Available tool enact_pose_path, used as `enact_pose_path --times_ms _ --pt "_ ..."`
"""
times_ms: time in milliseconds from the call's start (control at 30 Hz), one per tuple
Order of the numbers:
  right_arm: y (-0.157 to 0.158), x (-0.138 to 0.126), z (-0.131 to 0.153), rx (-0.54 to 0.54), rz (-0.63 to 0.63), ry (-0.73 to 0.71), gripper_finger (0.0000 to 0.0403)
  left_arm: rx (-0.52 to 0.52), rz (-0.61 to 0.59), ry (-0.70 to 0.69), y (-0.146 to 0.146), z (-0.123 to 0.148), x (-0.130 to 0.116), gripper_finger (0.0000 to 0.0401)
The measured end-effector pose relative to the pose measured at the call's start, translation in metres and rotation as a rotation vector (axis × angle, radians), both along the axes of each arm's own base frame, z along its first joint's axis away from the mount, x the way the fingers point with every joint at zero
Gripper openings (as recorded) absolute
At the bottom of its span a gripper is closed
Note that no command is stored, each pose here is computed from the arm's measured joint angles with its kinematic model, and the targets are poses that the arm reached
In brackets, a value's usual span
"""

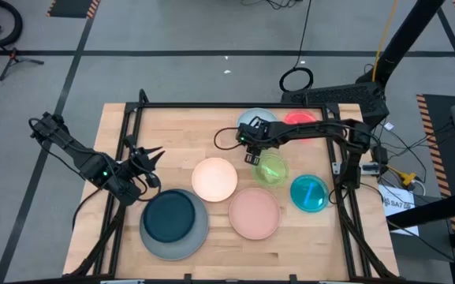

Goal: Stack plastic plates
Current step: Stack the light blue plate on top of the blue plate

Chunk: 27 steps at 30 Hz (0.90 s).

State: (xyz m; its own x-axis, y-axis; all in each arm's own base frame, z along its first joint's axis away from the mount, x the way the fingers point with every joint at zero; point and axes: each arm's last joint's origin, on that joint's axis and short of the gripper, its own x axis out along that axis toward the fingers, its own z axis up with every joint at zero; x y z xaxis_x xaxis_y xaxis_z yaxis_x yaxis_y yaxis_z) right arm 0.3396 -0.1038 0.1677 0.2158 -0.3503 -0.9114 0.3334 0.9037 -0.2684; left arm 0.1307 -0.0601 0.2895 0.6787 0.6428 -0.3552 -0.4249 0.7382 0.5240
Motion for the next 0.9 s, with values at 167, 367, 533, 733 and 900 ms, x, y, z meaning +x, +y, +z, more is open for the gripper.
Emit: enact_pose_path --times_ms 167,367,533,733,900 --pt "-0.006 0.002 -0.009 0.028 -0.006 -0.001 0.0144 0.004 -0.002 0.003 0.0 0.0 0.0 0.0074" --pt "-0.01 0.004 -0.023 0.053 -0.003 0.019 0.0144 0.006 -0.003 0.005 0.0 0.0 0.0 0.0074" --pt "-0.011 0.005 -0.026 0.05 0.003 0.027 0.014 0.004 -0.003 0.002 0.0 0.0 0.0 0.0074" --pt "-0.013 0.004 -0.026 0.047 0.004 0.029 0.0094 0.009 -0.005 0.007 0.0 0.0 0.0 0.0074" --pt "-0.015 0.004 -0.026 0.043 0.01 0.032 0.0033 0.01 -0.005 0.007 0.0 0.0 0.0 0.0074"
